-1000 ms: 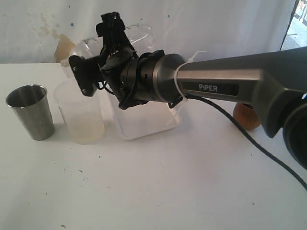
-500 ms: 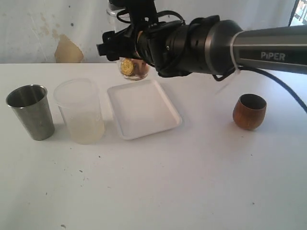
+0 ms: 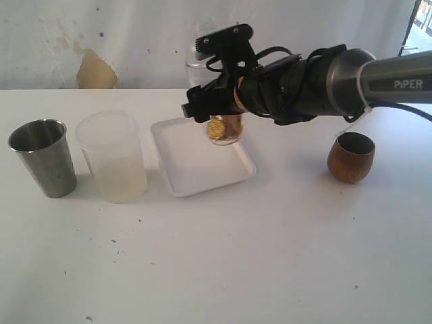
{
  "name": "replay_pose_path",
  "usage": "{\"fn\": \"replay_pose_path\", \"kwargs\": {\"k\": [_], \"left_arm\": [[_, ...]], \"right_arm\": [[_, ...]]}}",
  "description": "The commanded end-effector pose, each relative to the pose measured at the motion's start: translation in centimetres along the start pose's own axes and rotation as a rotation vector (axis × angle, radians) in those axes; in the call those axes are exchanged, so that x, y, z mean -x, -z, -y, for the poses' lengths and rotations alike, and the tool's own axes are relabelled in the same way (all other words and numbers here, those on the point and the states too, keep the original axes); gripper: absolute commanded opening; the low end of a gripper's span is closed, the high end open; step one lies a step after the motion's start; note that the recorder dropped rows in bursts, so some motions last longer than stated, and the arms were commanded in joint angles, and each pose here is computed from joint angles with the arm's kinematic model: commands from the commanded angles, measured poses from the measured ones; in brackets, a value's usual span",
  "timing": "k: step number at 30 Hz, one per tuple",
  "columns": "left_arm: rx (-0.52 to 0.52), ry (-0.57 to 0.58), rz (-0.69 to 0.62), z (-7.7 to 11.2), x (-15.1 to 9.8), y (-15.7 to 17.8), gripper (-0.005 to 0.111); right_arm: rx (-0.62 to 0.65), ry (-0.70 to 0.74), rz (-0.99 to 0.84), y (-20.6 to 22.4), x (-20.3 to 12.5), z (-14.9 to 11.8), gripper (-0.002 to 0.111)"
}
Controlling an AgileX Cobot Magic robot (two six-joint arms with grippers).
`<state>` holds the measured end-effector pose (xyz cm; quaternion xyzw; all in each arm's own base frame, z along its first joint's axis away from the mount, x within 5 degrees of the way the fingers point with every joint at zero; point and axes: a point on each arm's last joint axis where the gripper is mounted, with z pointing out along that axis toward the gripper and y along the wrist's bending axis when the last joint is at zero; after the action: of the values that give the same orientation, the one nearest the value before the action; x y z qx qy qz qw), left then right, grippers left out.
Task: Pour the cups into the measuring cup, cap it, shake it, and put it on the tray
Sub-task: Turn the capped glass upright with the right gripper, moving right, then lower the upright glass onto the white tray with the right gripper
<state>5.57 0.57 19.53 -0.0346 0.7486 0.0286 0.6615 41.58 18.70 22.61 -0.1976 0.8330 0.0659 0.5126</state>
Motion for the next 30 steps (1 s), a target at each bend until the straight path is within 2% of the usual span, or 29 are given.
{"fn": "replay_pose_path", "kwargs": {"k": [1,4,8,10,13,17,21,30], "left_arm": [[-0.004,0.003,0.009,0.0,0.0,0.0,0.001],[-0.004,0.003,0.009,0.0,0.0,0.0,0.001],[-0.004,0.003,0.009,0.0,0.0,0.0,0.001],[-0.004,0.003,0.009,0.0,0.0,0.0,0.001],[-0.004,0.003,0.009,0.0,0.0,0.0,0.001],[-0.004,0.003,0.009,0.0,0.0,0.0,0.001],[-0.004,0.003,0.009,0.0,0.0,0.0,0.001],[-0.004,0.003,0.009,0.0,0.0,0.0,0.001]], "right_arm": [[0.183,0.133,0.065,0.7,2.3,-1.5,0.000],[0.182,0.077,0.069,0.6,2.2,-0.5,0.000],[0.428,-0.011,0.210,1.4,2.9,0.3,0.000],[0.416,-0.142,0.284,1.4,3.0,1.4,0.000],[0.374,-0.189,0.345,1.4,2.3,1.8,0.000],[0.441,-0.150,0.388,0.8,0.9,0.9,0.000],[0.428,-0.125,0.335,-0.8,-1.1,0.8,0.000],[0.374,0.123,0.278,-2.9,-4.0,0.7,0.000]]}}
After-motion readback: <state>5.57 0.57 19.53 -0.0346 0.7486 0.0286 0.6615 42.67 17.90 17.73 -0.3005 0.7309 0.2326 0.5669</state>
